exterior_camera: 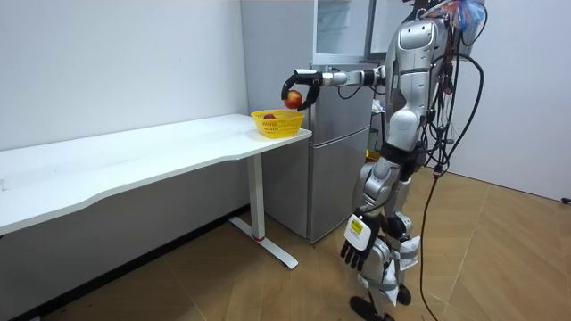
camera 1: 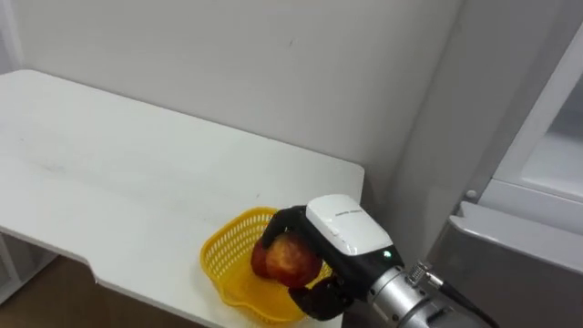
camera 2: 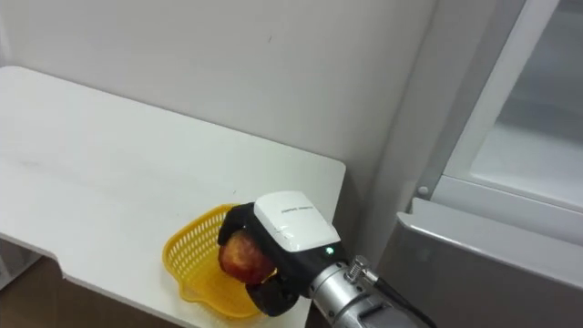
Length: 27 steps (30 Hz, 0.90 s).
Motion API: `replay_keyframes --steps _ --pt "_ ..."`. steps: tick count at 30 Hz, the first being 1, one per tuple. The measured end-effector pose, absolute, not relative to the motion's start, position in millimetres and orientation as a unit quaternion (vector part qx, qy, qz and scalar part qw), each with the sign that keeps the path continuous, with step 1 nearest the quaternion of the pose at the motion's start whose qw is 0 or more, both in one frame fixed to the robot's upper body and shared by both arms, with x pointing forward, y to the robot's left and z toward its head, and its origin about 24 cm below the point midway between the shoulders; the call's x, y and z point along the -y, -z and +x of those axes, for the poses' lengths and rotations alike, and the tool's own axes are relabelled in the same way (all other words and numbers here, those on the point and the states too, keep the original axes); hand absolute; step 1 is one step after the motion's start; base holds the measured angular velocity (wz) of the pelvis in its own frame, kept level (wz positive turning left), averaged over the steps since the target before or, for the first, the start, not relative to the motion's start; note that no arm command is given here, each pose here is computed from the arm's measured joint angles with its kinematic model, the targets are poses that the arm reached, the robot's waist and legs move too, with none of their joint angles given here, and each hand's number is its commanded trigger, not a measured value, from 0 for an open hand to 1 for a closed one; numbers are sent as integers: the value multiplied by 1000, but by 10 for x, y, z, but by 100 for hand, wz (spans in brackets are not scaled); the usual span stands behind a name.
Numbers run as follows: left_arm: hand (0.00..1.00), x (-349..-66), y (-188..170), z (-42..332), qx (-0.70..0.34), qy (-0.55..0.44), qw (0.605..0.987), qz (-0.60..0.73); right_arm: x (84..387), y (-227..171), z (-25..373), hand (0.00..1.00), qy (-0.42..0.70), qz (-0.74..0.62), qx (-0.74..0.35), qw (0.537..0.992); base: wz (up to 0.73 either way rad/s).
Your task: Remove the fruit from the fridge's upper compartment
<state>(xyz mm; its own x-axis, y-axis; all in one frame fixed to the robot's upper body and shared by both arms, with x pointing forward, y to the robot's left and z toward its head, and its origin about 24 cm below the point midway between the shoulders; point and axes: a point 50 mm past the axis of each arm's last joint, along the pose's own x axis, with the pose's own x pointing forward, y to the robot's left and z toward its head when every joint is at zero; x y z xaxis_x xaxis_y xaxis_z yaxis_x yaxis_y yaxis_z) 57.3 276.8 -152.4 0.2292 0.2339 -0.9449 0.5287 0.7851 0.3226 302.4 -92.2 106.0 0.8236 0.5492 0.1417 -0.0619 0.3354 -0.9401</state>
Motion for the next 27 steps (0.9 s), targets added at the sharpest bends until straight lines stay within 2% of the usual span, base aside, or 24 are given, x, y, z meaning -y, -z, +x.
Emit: replay_keyframes --steps 7,24,25,27 --pt "0 -2768 1521 592 -614 100 718 313 935 -951 3066 100 -193 -546 190 793 1" --pt "0 -2741 1532 591 -618 107 711 318 936 -930 3073 100 -194 -547 181 794 0" --pt "0 -2741 1532 591 -618 107 711 318 936 -929 3073 83 -194 -547 181 794 0" --pt "0 -2739 1533 589 -619 108 711 317 939 -926 3075 29 -195 -548 178 794 0"
